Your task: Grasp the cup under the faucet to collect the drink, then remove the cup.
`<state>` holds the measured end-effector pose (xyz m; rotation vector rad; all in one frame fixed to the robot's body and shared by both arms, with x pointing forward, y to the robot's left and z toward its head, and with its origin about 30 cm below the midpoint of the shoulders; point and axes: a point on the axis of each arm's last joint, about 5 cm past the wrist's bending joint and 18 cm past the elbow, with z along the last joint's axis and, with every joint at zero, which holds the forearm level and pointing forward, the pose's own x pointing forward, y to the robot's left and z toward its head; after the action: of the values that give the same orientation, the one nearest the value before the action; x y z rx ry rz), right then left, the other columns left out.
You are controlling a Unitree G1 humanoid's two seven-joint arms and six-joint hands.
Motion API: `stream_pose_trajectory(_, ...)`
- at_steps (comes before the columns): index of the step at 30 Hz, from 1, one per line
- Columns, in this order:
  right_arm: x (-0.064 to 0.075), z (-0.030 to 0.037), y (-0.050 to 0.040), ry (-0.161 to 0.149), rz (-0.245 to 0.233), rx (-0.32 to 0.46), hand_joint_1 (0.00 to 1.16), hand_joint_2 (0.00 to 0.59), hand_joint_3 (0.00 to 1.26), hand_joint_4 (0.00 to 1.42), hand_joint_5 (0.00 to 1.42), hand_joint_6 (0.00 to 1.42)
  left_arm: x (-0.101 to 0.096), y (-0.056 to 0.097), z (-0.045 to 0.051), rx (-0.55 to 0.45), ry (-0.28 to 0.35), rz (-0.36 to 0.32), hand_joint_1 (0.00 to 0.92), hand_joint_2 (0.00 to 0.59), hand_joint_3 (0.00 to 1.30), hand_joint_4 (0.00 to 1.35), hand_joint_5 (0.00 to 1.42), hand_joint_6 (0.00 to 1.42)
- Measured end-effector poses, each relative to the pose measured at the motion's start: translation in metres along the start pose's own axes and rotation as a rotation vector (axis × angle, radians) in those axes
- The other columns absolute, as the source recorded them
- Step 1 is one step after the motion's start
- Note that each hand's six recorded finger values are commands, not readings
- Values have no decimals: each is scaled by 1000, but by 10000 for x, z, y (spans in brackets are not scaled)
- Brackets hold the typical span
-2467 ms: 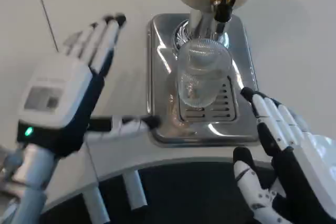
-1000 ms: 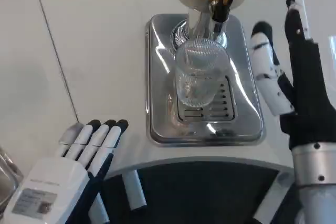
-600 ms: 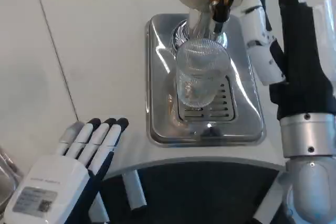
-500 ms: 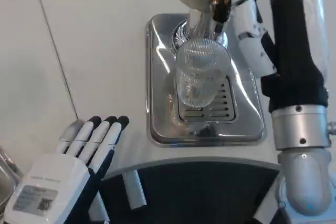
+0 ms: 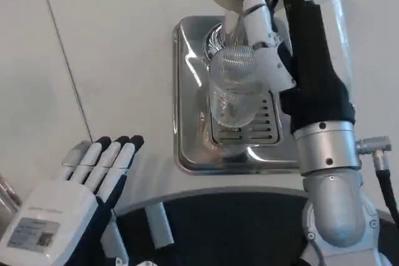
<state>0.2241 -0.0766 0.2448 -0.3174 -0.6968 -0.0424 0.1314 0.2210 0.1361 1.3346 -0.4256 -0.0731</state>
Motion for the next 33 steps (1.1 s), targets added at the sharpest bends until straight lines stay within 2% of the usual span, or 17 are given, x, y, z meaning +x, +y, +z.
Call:
stream_pose_trajectory(7,-1,2,55,18,23,3,99,586,0,0,0,0,-5,12,-38,-4,3,1,126,65,0,0,0,10)
stream_pose_trajectory(10,-6,23,62,33,29,2,93,586,0,0,0,0,-3,21,-50,-1,5,4,126,65,0,0,0,10)
stream_pose_trajectory(13,-8,71,60,34,46,7,87,586,0,0,0,0,-2,24,-64,2,8,5,126,65,0,0,0,10)
stream_pose_trajectory(18,9,108,32,34,71,-5,6,564,0,0,0,0,-7,9,-74,-2,6,-2,126,65,0,0,0,10)
stream_pose_trajectory(22,44,122,11,42,107,-36,0,544,13,0,0,0,-5,3,-73,-6,7,0,126,65,0,0,0,10)
stream_pose_trajectory(27,74,144,-37,41,152,-141,0,538,70,0,0,0,-4,-1,-69,-10,8,2,124,65,0,0,0,10)
stream_pose_trajectory(30,82,168,-67,38,182,-233,0,539,80,0,0,0,-2,-4,-65,-14,9,5,118,65,0,0,0,10)
stream_pose_trajectory(33,61,198,-103,23,222,-367,0,539,84,0,0,0,5,-8,-58,-19,8,11,114,64,0,0,0,10)
